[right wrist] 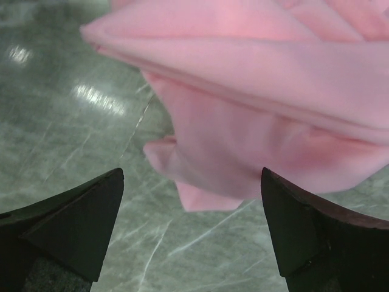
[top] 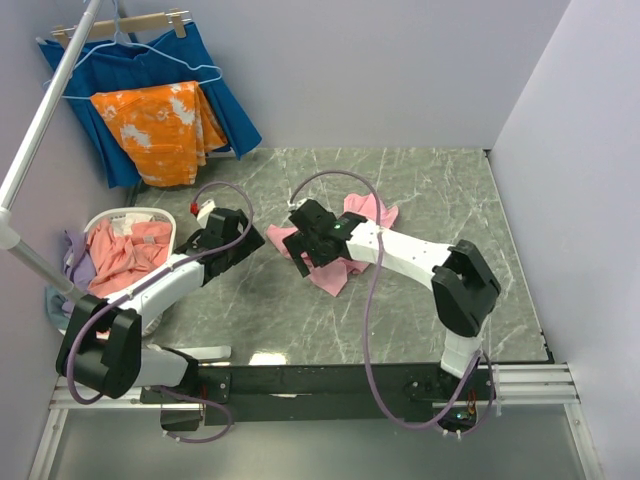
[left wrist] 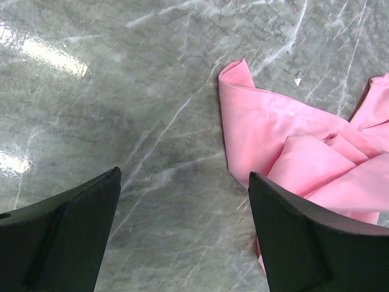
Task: Fold and stack the t-shirts
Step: Flatten out the tshirt
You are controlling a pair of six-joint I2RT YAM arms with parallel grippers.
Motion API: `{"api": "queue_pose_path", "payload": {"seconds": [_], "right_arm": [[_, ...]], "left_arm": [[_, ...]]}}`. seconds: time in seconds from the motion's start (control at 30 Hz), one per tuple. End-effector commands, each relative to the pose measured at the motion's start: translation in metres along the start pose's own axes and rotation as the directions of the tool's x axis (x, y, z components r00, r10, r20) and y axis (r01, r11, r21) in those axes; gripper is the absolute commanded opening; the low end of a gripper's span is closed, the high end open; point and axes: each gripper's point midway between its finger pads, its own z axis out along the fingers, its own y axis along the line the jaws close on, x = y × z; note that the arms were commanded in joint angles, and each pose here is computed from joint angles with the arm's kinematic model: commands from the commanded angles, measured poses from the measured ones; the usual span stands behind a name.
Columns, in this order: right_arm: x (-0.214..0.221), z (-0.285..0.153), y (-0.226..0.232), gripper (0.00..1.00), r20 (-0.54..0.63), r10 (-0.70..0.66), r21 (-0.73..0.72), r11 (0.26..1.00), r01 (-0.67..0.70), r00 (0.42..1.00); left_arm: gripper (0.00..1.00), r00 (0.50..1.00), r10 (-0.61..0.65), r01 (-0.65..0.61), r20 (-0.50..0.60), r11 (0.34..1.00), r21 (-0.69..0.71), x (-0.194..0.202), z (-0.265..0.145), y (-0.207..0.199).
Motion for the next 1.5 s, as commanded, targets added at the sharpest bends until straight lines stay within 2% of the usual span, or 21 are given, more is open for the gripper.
{"api": "queue_pose_path", "payload": {"seconds": [0.0, 0.1, 0.2, 0.27, 0.3, 0.4, 0.43, 0.5, 0.53, 0.63, 0.8, 0.87, 1.03, 1.1, 1.2, 1.3, 1.33, 1.4, 1.43, 1.47], "right_arm": [[-0.019, 0.012, -0.024, 0.99, 0.033, -0.023, 0.169, 0.985, 0.017, 0.999], [-0.025, 0.024, -0.034, 0.98, 0.024, -0.028, 0.237, 0.971, 0.022, 0.999], [-0.031, 0.034, -0.041, 0.75, 0.016, -0.014, 0.271, 0.963, 0.009, 1.0], [-0.038, 0.033, -0.052, 0.21, 0.035, 0.012, 0.293, 0.956, -0.022, 0.999], [-0.042, 0.027, -0.059, 0.0, 0.059, 0.033, 0.325, 0.944, -0.05, 0.998], [-0.066, -0.013, -0.069, 0.0, 0.175, 0.046, 0.316, 0.943, -0.101, 0.984], [-0.083, -0.045, -0.073, 0.0, 0.259, 0.06, 0.298, 0.945, -0.139, 0.964], [-0.098, -0.083, -0.079, 0.0, 0.347, 0.064, 0.277, 0.946, -0.167, 0.936], [-0.112, -0.118, -0.082, 0.0, 0.43, 0.078, 0.236, 0.952, -0.195, 0.9], [-0.13, -0.184, -0.088, 0.0, 0.554, 0.083, 0.175, 0.961, -0.214, 0.828], [-0.151, -0.27, -0.098, 0.0, 0.672, 0.099, 0.121, 0.963, -0.241, 0.734], [-0.158, -0.307, -0.099, 0.0, 0.728, 0.11, 0.074, 0.969, -0.237, 0.677], [-0.165, -0.383, -0.079, 0.0, 0.817, 0.183, -0.113, 0.981, -0.16, 0.546], [-0.161, -0.403, -0.073, 0.0, 0.833, 0.214, -0.168, 0.977, -0.135, 0.51], [-0.153, -0.413, -0.069, 0.0, 0.841, 0.236, -0.208, 0.972, -0.112, 0.487], [-0.141, -0.39, -0.09, 0.0, 0.837, 0.225, -0.125, 0.966, -0.226, 0.499], [-0.133, -0.368, -0.105, 0.01, 0.824, 0.206, -0.042, 0.951, -0.305, 0.529], [-0.123, -0.346, -0.117, 0.03, 0.806, 0.181, 0.039, 0.934, -0.355, 0.564], [-0.115, -0.329, -0.123, 0.0, 0.783, 0.165, 0.092, 0.923, -0.375, 0.599], [-0.107, -0.324, -0.14, 0.0, 0.785, 0.183, 0.144, 0.875, -0.462, 0.592]], "left_arm": [[0.91, 1.0, -0.008, 0.008, 0.024, 1.0, 0.023, -0.009, 0.001, -0.009], [0.91, 1.0, -0.006, 0.005, 0.021, 1.0, 0.029, -0.009, 0.001, -0.011], [0.91, 1.0, -0.003, 0.002, 0.022, 1.0, 0.029, -0.009, 0.001, -0.011], [0.91, 1.0, 0.002, -0.003, 0.024, 1.0, 0.027, -0.009, 0.0, -0.01], [0.91, 1.0, 0.003, -0.004, 0.026, 1.0, 0.027, -0.01, 0.0, -0.01], [0.91, 1.0, 0.007, -0.008, 0.026, 1.0, 0.025, -0.01, 0.0, -0.009], [0.91, 1.0, 0.007, -0.008, 0.028, 1.0, 0.027, -0.011, -0.001, -0.009], [0.91, 1.0, 0.006, -0.007, 0.027, 0.999, 0.037, -0.011, 0.0, -0.011], [0.91, 1.0, 0.007, -0.008, 0.021, 0.999, 0.045, -0.01, 0.0, -0.012], [0.9, 1.0, 0.004, -0.005, 0.019, 0.998, 0.059, -0.011, 0.001, -0.017], [0.9, 0.999, -0.004, 0.002, 0.036, 0.997, 0.077, -0.019, -0.003, -0.024], [0.9, 0.998, -0.008, 0.002, 0.056, 0.995, 0.095, -0.026, -0.01, -0.029], [0.91, 0.994, -0.021, 0.008, 0.104, 0.992, 0.128, -0.044, -0.031, -0.037], [0.91, 0.992, -0.024, 0.007, 0.123, 0.99, 0.138, -0.05, -0.038, -0.039], [0.91, 0.989, -0.021, -0.003, 0.144, 0.987, 0.159, -0.057, -0.05, -0.042], [0.95, 0.989, -0.007, -0.02, 0.148, 0.983, 0.181, -0.057, -0.055, -0.044], [0.95, 0.991, 0.001, -0.026, 0.13, 0.981, 0.191, -0.052, -0.053, -0.045], [0.94, 0.995, 0.011, -0.032, 0.103, 0.979, 0.2, -0.043, -0.048, -0.043], [0.94, 0.997, 0.018, -0.033, 0.074, 0.979, 0.203, -0.036, -0.043, -0.042], [0.94, 0.998, 0.022, -0.033, 0.056, 0.979, 0.201, -0.029, -0.039, -0.04]]}}
